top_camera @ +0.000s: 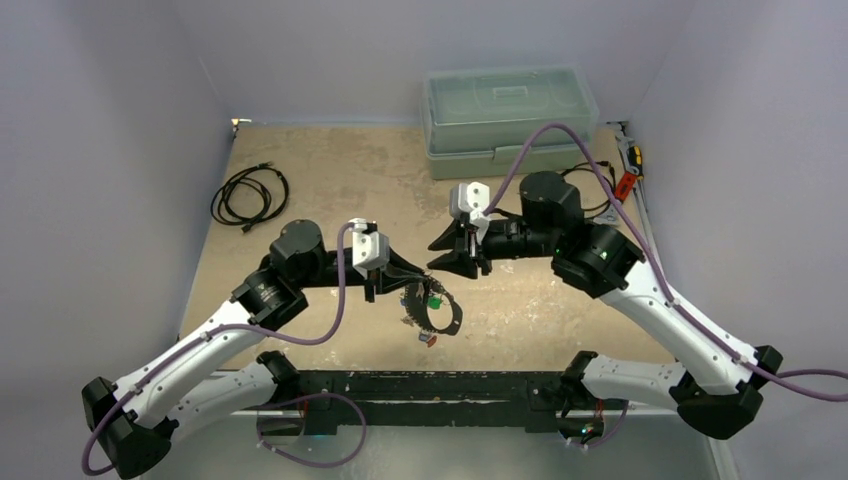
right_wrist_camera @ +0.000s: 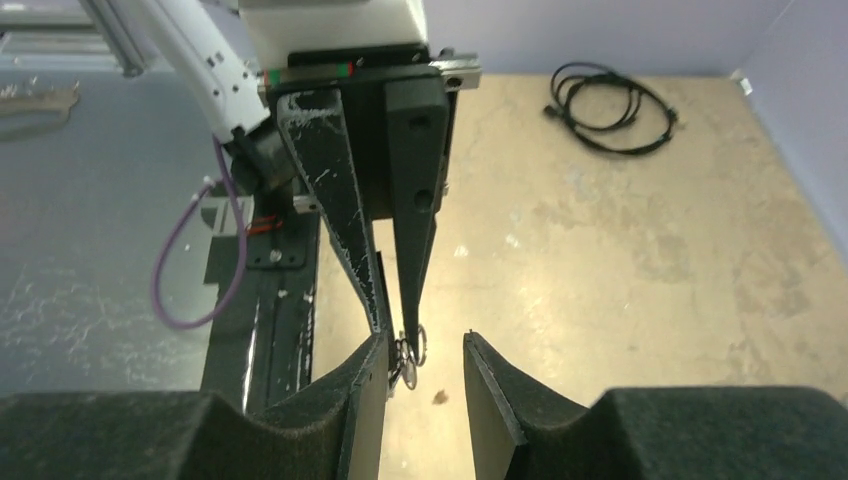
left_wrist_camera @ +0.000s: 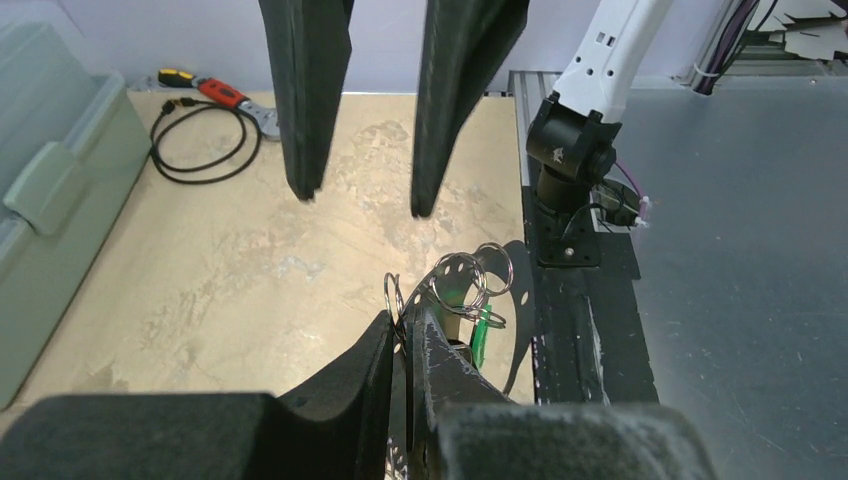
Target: Put the keys on the keyring
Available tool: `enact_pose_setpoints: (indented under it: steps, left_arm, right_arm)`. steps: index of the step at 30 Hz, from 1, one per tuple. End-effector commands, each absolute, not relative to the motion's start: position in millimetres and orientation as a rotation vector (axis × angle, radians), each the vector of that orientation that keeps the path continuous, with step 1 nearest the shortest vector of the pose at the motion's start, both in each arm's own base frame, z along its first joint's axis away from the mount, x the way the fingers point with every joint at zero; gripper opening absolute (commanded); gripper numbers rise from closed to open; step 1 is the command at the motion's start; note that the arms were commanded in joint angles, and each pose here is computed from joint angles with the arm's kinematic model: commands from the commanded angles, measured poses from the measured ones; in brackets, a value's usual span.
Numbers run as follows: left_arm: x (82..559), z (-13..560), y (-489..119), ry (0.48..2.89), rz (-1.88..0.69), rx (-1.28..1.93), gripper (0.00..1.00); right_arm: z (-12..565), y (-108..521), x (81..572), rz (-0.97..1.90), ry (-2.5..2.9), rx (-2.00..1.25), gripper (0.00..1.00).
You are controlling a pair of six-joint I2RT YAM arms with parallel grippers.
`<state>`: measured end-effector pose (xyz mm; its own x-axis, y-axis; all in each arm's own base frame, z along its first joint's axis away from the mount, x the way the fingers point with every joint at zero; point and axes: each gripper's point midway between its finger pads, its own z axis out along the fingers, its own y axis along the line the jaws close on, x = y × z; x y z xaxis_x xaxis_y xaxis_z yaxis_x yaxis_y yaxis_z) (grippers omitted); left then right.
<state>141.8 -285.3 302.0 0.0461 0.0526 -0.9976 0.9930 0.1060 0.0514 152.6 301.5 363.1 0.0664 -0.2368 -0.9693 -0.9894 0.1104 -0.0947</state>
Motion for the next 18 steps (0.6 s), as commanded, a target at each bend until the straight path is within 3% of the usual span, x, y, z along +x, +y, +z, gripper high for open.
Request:
enact_pose_setpoints:
  steps: [1, 18]
  left_arm:
    - [138.0, 327.2, -289.7, 1.168, -1.082, 1.218, 0.00]
    - [132.0, 321.7, -292.1, 1.166, -1.121, 1.251, 0.00]
  right_arm:
    - [354.9, 294.9, 137.4, 0.957, 1.388, -1.426, 0.37]
    - [327.1, 304.3, 146.3, 0.953, 1.473, -1.501, 0.34]
